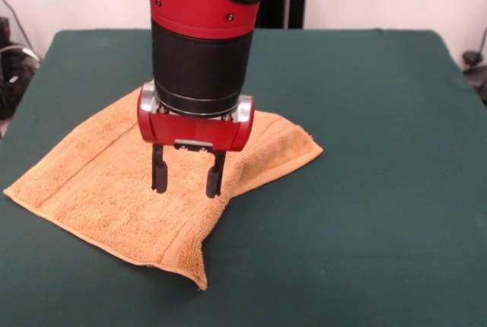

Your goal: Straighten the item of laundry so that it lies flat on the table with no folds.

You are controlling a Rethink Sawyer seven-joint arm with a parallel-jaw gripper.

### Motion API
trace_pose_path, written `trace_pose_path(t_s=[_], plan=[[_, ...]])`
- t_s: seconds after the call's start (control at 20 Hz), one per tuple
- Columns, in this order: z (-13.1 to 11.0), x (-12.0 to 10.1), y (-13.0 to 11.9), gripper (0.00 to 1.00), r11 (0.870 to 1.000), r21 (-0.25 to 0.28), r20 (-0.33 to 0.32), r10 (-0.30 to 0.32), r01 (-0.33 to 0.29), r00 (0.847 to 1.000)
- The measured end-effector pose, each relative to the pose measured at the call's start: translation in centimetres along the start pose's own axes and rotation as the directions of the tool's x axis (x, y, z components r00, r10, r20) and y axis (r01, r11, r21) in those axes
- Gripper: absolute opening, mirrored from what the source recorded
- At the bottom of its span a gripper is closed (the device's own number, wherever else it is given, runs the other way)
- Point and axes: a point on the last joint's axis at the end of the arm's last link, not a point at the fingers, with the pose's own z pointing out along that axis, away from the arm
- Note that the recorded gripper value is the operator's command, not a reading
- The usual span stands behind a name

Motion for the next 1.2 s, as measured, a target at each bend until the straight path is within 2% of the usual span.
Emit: trace_pose_path(t_s=[0.45, 0.85, 1.2], plan=[[3.1, 0.4, 0.5, 1.00, 1.000, 0.009, 0.000, -0.021, 0.021, 1.000], [6.7, 2.0, 1.2, 1.00, 1.000, 0.000, -0.043, -0.030, 0.030, 0.999], [7.9, 2.7, 1.5, 1.00, 0.999, -0.002, -0.060, -0.034, 0.034, 0.998]])
